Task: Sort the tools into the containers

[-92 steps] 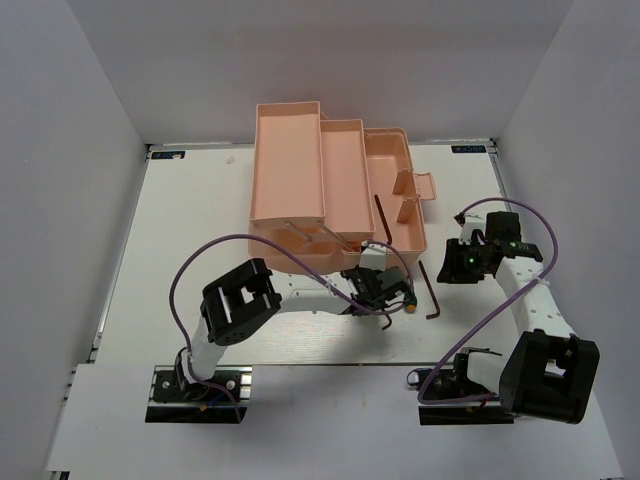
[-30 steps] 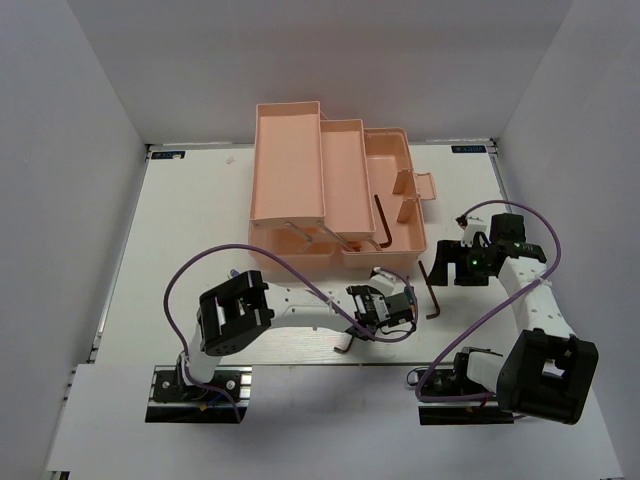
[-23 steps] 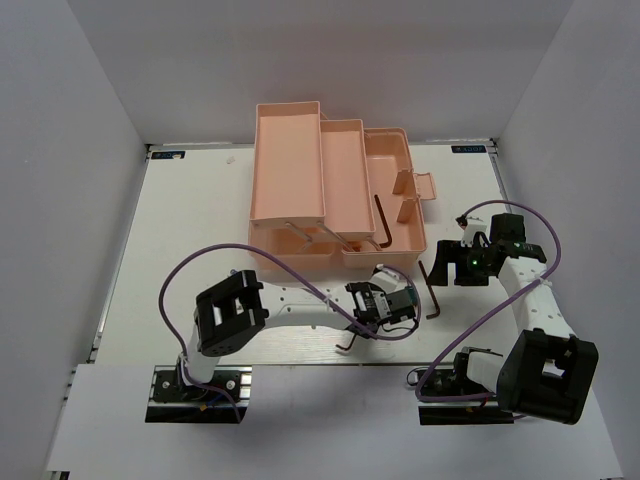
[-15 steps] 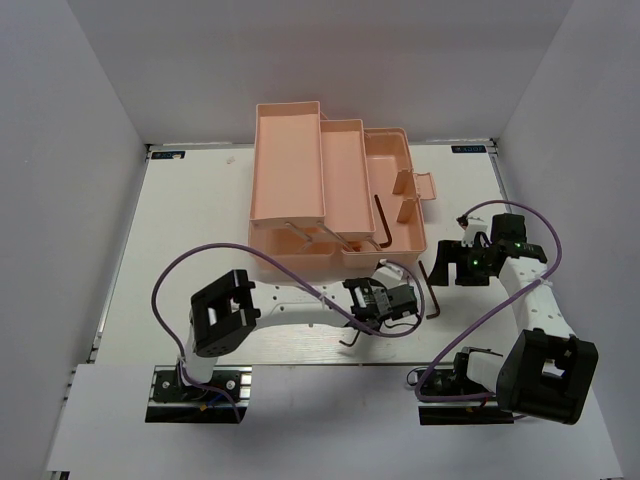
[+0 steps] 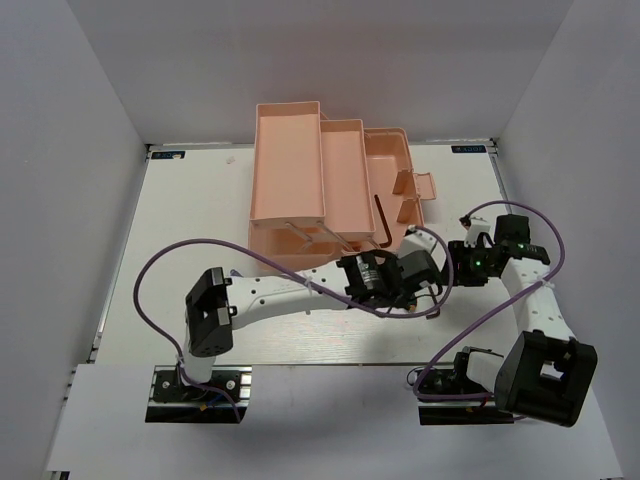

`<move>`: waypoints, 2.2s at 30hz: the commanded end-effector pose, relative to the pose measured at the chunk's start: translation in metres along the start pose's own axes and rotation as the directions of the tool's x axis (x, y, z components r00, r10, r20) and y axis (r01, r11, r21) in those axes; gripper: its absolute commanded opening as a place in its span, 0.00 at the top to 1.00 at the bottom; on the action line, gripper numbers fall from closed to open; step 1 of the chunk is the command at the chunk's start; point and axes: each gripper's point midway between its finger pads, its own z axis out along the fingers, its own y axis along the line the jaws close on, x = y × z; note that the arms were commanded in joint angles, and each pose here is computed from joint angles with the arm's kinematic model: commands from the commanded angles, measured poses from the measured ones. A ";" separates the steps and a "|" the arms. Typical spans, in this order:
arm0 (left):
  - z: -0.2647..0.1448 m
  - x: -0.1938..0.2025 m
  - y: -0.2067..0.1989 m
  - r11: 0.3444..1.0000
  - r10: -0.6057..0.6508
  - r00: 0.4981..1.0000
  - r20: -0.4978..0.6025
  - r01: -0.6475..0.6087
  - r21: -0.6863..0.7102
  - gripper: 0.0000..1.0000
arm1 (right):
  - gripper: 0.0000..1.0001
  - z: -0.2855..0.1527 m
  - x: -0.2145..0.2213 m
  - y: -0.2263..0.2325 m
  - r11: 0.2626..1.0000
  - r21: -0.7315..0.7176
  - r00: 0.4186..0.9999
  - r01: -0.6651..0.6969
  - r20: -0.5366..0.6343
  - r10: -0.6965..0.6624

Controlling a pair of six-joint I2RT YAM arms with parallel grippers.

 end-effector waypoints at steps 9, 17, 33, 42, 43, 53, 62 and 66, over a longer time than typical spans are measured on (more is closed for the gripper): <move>-0.013 -0.137 0.038 0.994 -0.087 0.955 0.283 0.103 -0.042 1.00 | 0.50 -0.008 0.000 0.005 0.999 -0.024 0.999 0.023 0.037 -0.022; 0.039 -0.189 0.068 0.984 -0.148 0.922 0.359 0.172 -0.036 1.00 | 0.26 -0.005 0.003 0.002 0.999 -0.020 0.999 0.045 0.030 -0.044; 0.086 -0.228 0.090 0.979 -0.205 0.896 0.393 0.190 0.077 0.43 | 0.44 0.042 0.024 -0.016 0.992 -0.048 0.991 0.117 -0.053 -0.119; -0.015 -0.238 0.095 0.991 -0.132 0.870 0.475 0.112 0.071 0.29 | 0.45 0.063 0.023 -0.028 0.989 0.042 0.986 0.141 -0.098 -0.136; -0.007 -0.212 0.102 0.994 -0.111 0.899 0.424 0.103 0.043 0.29 | 0.45 0.065 0.024 -0.027 0.986 0.051 0.982 0.160 -0.106 -0.154; -0.119 -0.062 0.187 0.967 -0.222 0.888 0.403 0.252 -0.024 0.25 | 0.58 0.075 0.049 -0.044 0.950 0.175 0.947 0.259 -0.241 -0.213; -0.144 0.033 0.231 0.928 -0.321 0.888 0.328 0.365 -0.081 0.25 | 0.84 0.063 0.059 -0.054 0.930 0.228 0.930 0.287 -0.300 -0.214; -0.137 0.045 0.230 0.929 -0.320 0.901 0.292 0.359 -0.088 0.25 | 0.92 0.053 0.056 -0.063 0.903 0.285 0.924 0.321 -0.302 -0.233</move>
